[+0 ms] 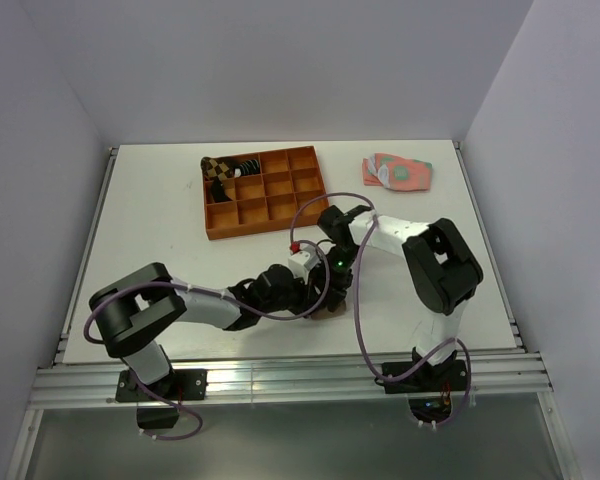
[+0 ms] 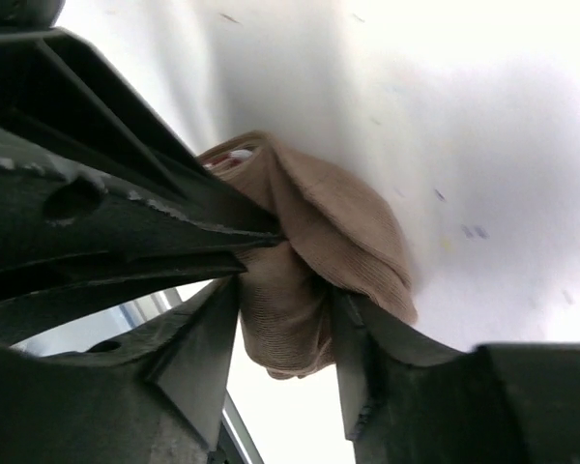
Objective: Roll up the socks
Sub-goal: Roll the sock at the center of the board.
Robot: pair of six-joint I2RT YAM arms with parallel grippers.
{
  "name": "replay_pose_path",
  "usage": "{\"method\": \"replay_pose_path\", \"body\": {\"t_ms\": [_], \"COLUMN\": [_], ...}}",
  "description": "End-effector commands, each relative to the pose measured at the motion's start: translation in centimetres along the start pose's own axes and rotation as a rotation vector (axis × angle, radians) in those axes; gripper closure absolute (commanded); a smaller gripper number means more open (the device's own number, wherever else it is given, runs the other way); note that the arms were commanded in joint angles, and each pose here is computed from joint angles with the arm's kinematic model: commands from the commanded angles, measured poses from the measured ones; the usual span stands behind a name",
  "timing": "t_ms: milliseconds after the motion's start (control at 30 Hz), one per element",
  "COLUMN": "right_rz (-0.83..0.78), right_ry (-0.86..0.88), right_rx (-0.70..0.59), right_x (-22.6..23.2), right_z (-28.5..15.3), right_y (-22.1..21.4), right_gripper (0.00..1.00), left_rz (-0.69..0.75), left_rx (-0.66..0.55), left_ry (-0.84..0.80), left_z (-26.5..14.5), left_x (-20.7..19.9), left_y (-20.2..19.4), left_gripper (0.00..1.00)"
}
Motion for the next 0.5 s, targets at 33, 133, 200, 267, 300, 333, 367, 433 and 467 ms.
{"method": "replay_pose_path", "body": {"t_ms": [33,133,200,267,300,333,367,433,467], "right_rz": [-0.092,-0.106,-0.113,-0.116,-0.113,-0.094,-0.100,-0.086,-0.082], "right_ry": [-0.122,-0.165,-0.188,-0.202,-0.213,-0.218,-0.227,-0.238,-0.245], "right_rx": [-0.068,-0.125,-0.168,-0.201,-0.216,-0.227,-0.245,-0.263,-0.275], "right_x": [-0.7,-0.4,-0.2,0.1,0.0,-0.2,-0.1,-0.4,-0.5], "right_z": [-1.3,-2.8,-4.0,-4.8,-5.2,-5.4,-5.9,-6.3,-6.6], "right_y": [0.7,1.0,1.2,1.3,1.3,1.0,1.1,0.7,0.6], "right_gripper": [0.47,0.44,0.43,0.42,0.42,0.40,0.40,0.39,0.38], "left_rz": [-0.026,-0.038,-0.052,-0.068,-0.073,-0.077,-0.081,-0.088,-0.091], "left_rx": [0.116,0.138,0.149,0.149,0.152,0.150,0.161,0.164,0.174], "left_ry": [0.087,0.095,0.100,0.095,0.095,0.093,0.097,0.092,0.093], "left_z": [0.7,0.7,0.8,0.8,0.8,0.8,0.9,1.0,1.1], "left_x": [2.0,2.3,2.6,2.8,2.9,2.9,3.1,3.1,3.2], "left_y": [-2.9,-3.5,-3.8,-3.8,-3.9,-3.8,-4.1,-4.0,-4.2], "left_gripper": [1.00,1.00,1.00,1.00,1.00,1.00,1.00,1.00,1.00]}}
Point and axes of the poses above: each gripper's point midway between its finger pads, its own z axis out along the fingers, its own x axis along the line the jaws close on, y = z × x, the point moved 2 cm from there along -z, back along the fingers, and after that the axes turned 2 degrees about z, right-handed, at the moved point
